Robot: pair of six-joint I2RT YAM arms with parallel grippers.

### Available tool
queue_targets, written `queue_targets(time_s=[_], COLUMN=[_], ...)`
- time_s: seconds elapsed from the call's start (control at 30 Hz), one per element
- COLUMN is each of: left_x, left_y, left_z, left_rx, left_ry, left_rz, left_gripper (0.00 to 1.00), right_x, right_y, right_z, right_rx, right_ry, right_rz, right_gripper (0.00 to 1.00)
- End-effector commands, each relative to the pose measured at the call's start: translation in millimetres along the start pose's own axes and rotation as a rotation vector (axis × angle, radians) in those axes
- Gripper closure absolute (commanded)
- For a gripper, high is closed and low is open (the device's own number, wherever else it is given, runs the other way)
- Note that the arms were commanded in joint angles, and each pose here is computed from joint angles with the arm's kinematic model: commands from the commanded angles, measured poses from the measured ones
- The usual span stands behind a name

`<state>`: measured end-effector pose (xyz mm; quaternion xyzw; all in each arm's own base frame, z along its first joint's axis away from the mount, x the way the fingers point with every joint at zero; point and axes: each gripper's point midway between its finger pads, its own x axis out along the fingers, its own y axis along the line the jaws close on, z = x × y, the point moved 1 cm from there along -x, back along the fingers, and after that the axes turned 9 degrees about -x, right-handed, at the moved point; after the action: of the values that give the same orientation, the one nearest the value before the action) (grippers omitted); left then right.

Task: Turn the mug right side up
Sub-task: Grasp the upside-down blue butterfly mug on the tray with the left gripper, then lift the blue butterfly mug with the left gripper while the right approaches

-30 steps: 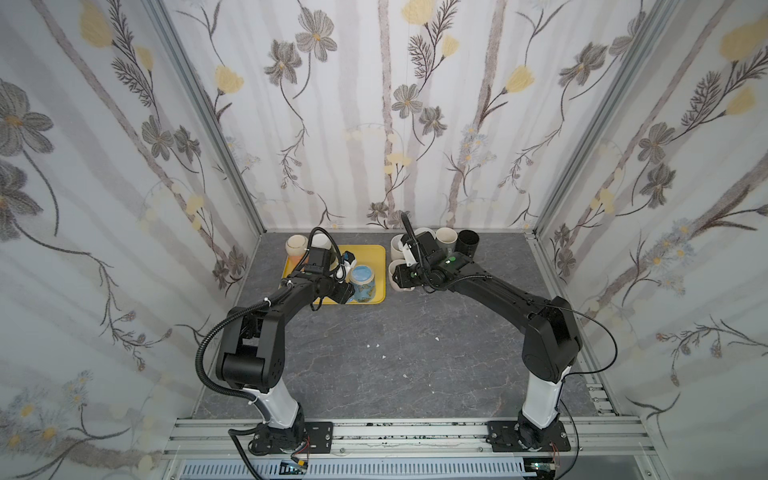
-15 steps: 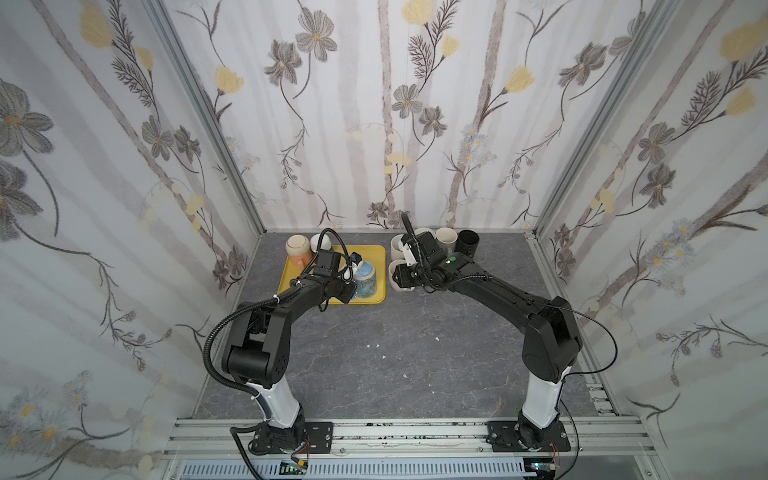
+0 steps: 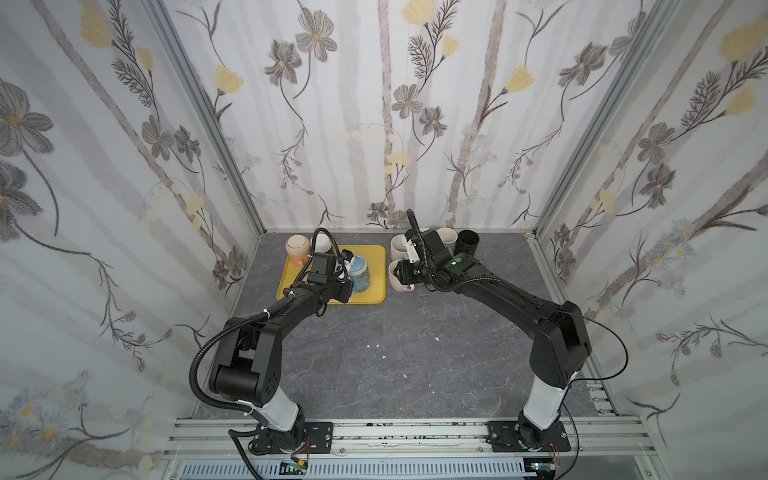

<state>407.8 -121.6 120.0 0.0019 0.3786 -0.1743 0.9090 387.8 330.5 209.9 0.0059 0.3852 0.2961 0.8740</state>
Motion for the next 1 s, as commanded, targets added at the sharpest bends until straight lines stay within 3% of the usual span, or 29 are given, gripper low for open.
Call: queue_targets(time_s=[0.0, 0.4, 0.7, 0.97], left_x=[-17, -88, -141, -163], left_y=[-10, -27, -45, -62], left_z=[42, 88, 112, 127], left_rx=[-0.119, -0.481, -0.577, -0.642], left_ry=[-0.205, -0.527, -0.702, -0.740], left_rz=[-0.077, -0.352, -0.582, -0.781], left_gripper=[1.00, 1.00, 1.00, 1.00], right_x=[-8, -35, -47, -68], right_y=[0, 5, 14, 28], right_z=[18, 31, 39, 48], right_rx=[0.035, 0.193, 0.223, 0.236], right_ry=[-0.088, -0.268, -0.313, -0.385], right_rz=[0.000, 0.171, 0.248, 0.358], right_gripper=[0.59, 0.59, 0.59, 0.58])
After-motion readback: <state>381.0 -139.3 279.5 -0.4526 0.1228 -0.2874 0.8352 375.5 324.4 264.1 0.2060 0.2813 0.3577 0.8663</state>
